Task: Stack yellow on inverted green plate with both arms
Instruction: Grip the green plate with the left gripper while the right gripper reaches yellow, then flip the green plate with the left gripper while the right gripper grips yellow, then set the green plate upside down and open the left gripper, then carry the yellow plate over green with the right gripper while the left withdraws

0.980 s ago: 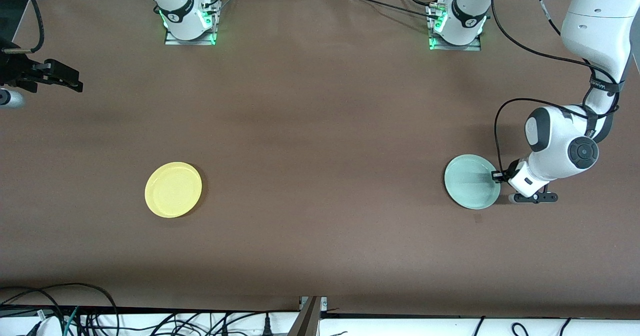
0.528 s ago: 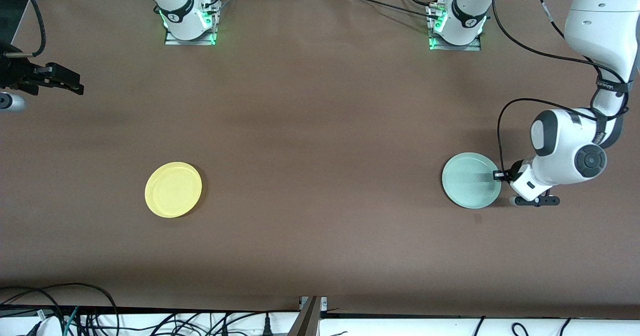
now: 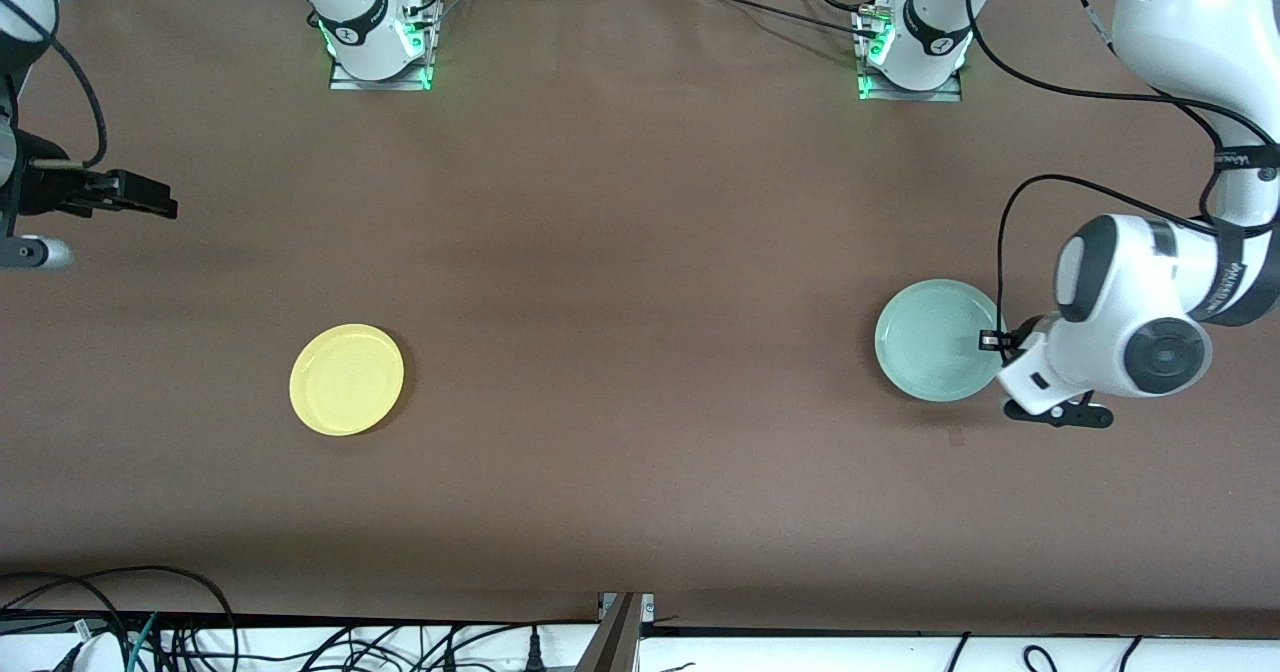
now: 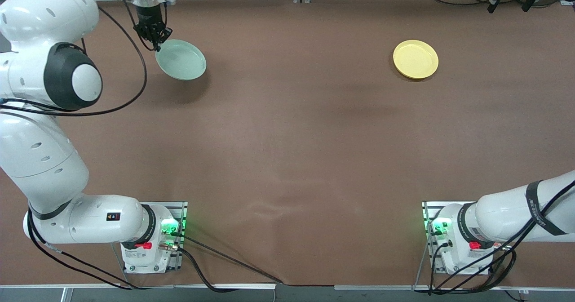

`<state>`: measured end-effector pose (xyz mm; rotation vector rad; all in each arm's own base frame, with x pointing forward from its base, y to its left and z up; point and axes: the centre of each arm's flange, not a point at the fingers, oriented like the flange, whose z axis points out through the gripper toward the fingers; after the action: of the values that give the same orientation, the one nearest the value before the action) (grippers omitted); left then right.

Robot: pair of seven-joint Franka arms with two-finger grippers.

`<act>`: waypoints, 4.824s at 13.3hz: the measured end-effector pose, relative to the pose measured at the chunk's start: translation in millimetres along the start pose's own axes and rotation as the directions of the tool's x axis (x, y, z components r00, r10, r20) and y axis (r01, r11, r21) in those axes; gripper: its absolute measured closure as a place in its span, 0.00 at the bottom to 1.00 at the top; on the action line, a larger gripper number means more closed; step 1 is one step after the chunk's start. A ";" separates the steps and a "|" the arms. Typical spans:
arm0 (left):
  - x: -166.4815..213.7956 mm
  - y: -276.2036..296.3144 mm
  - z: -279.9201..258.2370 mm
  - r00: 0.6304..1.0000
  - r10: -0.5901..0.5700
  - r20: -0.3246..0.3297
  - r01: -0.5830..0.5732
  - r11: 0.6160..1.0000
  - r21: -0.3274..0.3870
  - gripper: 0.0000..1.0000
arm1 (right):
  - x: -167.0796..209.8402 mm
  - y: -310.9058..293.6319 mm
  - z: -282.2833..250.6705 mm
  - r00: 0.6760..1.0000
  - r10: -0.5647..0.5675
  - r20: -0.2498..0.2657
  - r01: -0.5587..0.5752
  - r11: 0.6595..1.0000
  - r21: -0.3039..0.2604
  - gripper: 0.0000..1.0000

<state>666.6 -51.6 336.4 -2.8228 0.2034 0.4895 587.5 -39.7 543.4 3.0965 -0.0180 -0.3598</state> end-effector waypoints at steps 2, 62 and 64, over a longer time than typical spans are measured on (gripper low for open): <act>-9.6 60.0 -41.4 1.000 0.026 -0.005 -0.025 0.980 0.198 0.96 | 23.5 0.0 30.8 1.000 0.002 0.021 -0.003 1.000 0.031 0.00; -26.2 516.0 -57.5 0.723 -0.364 -0.587 0.176 0.919 -0.353 0.00 | 142.9 -163.5 210.5 0.995 -0.103 0.012 0.100 0.981 0.169 0.98; -10.8 473.8 -73.6 0.767 -0.282 -0.576 0.131 0.948 -0.290 0.00 | 137.8 -179.3 216.7 0.996 -0.083 0.035 0.075 0.980 0.184 0.98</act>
<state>593.1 -523.6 294.2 -3.0843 -0.0593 -0.5103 673.5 132.7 296.4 3.2775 0.0754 -0.4504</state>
